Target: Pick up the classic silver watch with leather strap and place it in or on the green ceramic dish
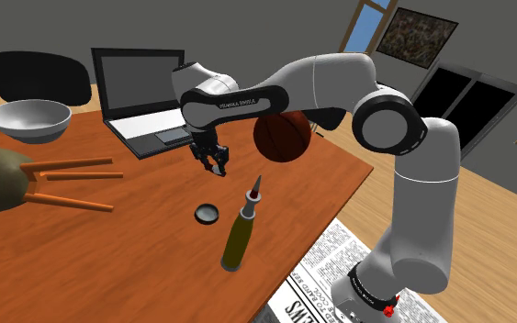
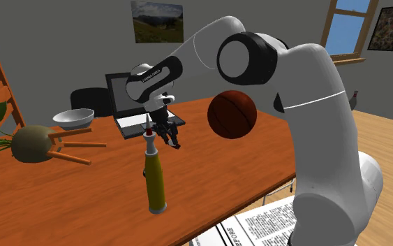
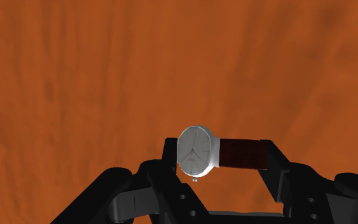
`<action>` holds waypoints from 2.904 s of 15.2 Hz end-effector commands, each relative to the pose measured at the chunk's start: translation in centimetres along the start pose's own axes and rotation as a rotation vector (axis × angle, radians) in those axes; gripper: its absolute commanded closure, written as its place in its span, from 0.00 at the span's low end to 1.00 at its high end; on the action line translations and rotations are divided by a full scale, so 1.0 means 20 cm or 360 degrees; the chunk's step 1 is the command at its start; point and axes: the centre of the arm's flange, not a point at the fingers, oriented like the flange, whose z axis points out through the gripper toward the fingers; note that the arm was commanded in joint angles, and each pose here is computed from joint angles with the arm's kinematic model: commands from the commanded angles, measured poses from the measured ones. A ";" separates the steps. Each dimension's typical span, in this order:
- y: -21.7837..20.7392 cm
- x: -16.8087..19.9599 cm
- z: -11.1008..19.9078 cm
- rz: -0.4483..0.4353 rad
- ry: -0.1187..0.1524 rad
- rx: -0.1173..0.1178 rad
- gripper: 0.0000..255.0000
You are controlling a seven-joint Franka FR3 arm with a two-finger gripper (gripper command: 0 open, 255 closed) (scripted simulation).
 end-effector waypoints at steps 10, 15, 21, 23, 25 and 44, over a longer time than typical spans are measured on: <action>0.08 0.03 -0.22 0.0000 0.0000 0.0000 1.00; 0.12 0.05 -0.34 0.0000 0.0000 0.0000 1.00; 0.19 0.01 -0.45 0.0000 0.0000 0.0000 1.00; 0.24 -0.11 -0.46 0.0000 0.0000 0.0000 1.00; 0.30 -0.23 -0.46 0.0000 0.0000 0.0000 1.00; 0.47 -0.85 -0.24 0.0000 0.0000 0.0000 1.00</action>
